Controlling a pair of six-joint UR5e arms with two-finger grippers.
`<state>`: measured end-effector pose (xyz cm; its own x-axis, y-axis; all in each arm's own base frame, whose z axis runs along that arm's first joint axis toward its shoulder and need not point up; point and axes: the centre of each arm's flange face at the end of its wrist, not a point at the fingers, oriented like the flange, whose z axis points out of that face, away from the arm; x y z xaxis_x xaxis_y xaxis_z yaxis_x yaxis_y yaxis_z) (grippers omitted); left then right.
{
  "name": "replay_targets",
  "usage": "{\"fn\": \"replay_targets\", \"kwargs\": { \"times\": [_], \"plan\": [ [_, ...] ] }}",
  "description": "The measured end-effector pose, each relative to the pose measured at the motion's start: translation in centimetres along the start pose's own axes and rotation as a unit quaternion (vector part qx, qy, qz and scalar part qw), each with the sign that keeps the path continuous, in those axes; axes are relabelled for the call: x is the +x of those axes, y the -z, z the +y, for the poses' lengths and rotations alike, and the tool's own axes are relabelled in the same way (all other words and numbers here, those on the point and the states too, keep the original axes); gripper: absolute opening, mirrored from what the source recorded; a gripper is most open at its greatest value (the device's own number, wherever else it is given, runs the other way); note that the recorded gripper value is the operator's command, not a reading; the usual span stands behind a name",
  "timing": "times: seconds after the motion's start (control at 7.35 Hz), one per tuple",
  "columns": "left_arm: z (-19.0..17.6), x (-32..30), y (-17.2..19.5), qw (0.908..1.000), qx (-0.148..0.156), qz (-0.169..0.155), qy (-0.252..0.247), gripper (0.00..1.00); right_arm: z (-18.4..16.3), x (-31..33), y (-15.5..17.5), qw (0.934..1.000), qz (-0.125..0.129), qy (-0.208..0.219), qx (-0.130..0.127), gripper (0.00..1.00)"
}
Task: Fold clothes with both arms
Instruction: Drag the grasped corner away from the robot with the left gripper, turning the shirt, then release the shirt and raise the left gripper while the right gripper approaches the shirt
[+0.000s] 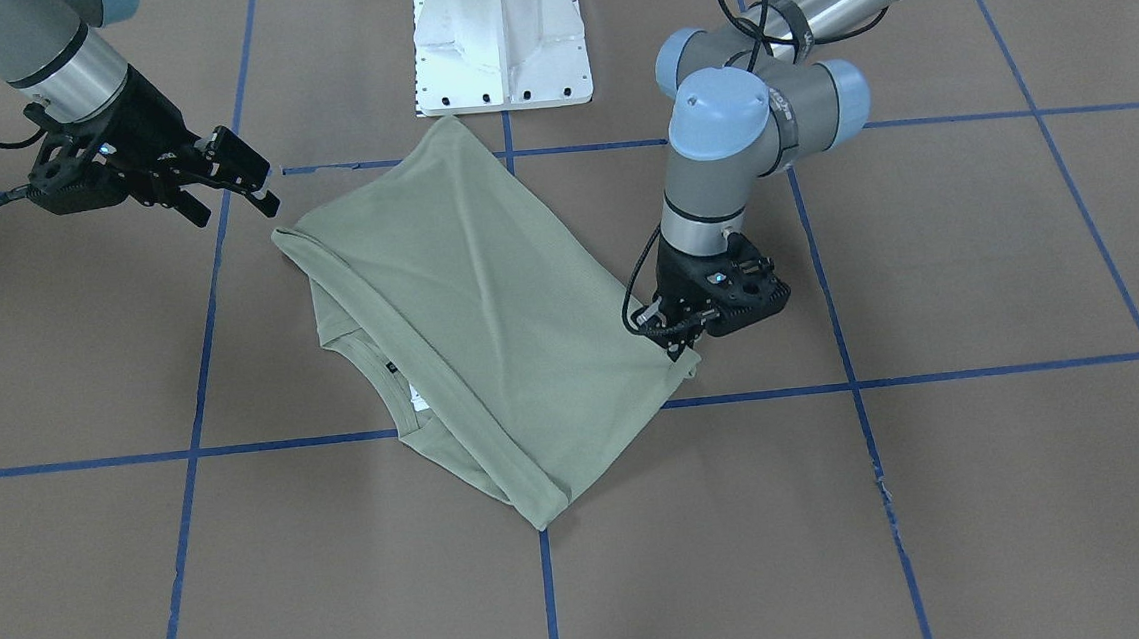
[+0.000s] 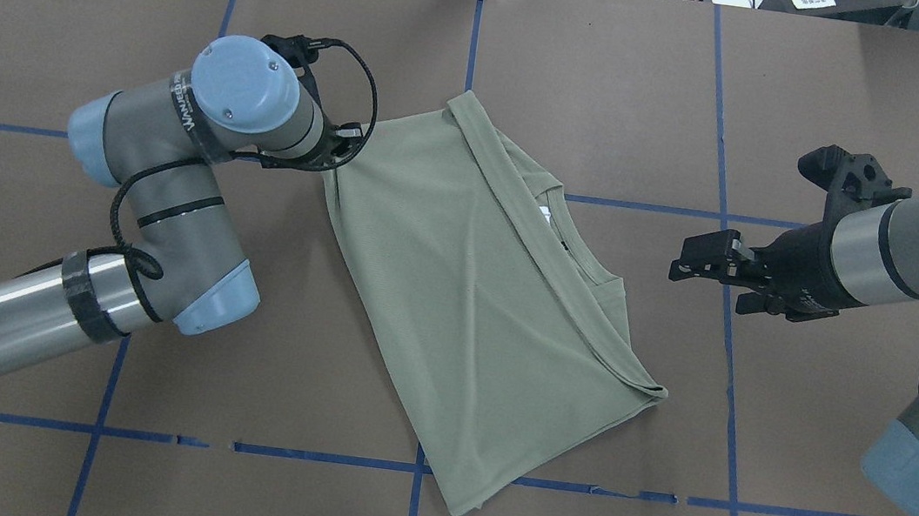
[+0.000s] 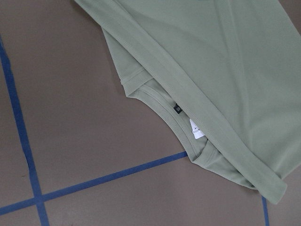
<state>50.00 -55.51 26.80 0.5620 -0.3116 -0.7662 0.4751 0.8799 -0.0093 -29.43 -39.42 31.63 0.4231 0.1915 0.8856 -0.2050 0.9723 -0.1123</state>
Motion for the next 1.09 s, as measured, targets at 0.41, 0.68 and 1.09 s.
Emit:
{"fn": "replay_targets", "kwargs": {
  "times": [0.41, 0.68, 1.09],
  "plan": [
    [-5.4, 6.8, -4.5, 0.9957, 0.079, 0.042, -0.025, 0.0, -0.1, 0.2, -0.5, 1.0, 0.005, -0.002, 0.001, 1.0],
    [-6.7, 9.3, -5.4, 0.9899, 0.117, 0.074, -0.028, 0.99, -0.2, 0.3, -0.7, 1.0, 0.007, -0.002, 0.0, 1.0],
    [-8.9, 9.2, -5.3, 0.9851, 0.147, 0.079, -0.043, 1.0, -0.5, -0.1, -1.4, 1.0, 0.009, -0.002, 0.0, 1.0]
  ]
}}
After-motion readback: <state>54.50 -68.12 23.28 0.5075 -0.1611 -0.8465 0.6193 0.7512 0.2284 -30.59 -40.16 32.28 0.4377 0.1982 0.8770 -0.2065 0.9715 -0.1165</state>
